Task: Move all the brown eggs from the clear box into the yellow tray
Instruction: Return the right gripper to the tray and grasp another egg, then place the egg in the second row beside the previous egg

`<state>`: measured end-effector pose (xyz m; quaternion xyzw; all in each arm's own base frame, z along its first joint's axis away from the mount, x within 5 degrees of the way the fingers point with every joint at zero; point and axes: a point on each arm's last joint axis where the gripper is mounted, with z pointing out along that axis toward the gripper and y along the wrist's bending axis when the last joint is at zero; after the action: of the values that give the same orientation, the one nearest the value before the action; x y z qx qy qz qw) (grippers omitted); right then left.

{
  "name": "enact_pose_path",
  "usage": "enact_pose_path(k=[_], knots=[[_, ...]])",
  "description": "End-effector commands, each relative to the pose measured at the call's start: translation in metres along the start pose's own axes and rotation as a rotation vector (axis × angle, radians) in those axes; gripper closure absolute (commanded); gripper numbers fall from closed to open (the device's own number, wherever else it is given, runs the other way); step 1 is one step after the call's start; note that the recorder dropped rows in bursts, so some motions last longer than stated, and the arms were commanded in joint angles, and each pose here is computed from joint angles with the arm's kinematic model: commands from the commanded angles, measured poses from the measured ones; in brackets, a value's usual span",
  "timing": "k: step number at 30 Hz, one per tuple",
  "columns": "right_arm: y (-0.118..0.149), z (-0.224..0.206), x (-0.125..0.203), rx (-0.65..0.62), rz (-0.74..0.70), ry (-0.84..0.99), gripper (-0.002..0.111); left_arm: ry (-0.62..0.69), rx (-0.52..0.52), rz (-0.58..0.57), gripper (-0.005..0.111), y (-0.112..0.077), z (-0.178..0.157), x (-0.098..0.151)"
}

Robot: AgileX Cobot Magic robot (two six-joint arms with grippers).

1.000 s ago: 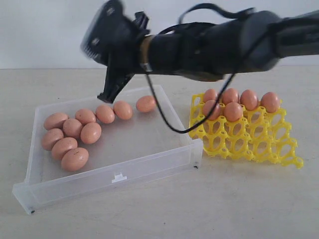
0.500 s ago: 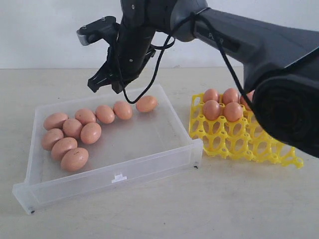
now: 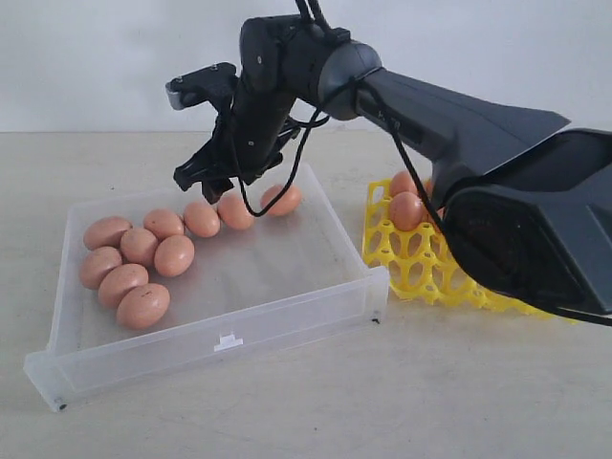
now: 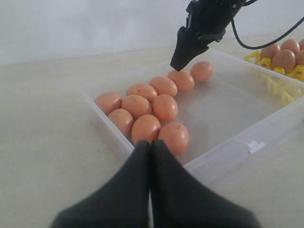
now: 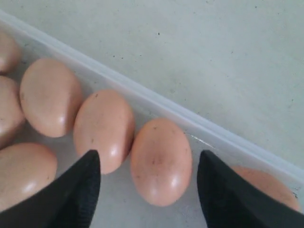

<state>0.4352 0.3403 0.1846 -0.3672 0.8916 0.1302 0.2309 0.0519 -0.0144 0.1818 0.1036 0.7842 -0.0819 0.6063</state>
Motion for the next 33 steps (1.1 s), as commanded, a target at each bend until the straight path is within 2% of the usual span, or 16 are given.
enact_pose_path(k=[1,8,10,11,13,15,16,23,29,33], knots=[[-0.006,0.014,0.001,0.025,0.015,-0.035,0.050,-0.009,0.005,-0.013,0.111,0.000,0.000,-0.001],[-0.011,0.037,0.011,0.051,0.065,-0.012,0.050,-0.009,0.005,-0.013,0.111,0.000,0.000,-0.001],[-0.012,0.044,0.015,0.054,0.085,0.004,0.054,-0.009,0.005,-0.013,0.111,0.000,0.000,-0.001],[-0.012,0.045,0.016,0.055,0.090,0.007,0.058,-0.009,0.005,-0.013,0.111,0.000,0.000,-0.001],[-0.012,0.046,0.016,0.055,0.090,0.008,0.075,-0.007,0.005,-0.013,0.111,0.000,0.000,-0.001],[-0.012,0.045,0.015,0.055,0.088,0.003,0.101,-0.007,0.005,-0.013,0.111,0.000,0.000,-0.001],[-0.012,0.044,0.015,0.055,0.090,0.004,0.108,-0.007,0.005,-0.013,0.111,0.000,0.000,-0.001],[-0.002,0.002,0.005,-0.011,0.114,0.046,0.109,-0.007,0.005,-0.013,0.111,0.000,0.000,-0.001],[0.022,-0.041,-0.001,-0.060,0.032,0.082,0.109,-0.007,0.005,-0.013,0.111,0.000,0.000,-0.001],[0.039,-0.067,-0.009,-0.006,0.025,-0.101,0.109,-0.007,0.005,-0.013,0.111,0.000,0.000,-0.001]])
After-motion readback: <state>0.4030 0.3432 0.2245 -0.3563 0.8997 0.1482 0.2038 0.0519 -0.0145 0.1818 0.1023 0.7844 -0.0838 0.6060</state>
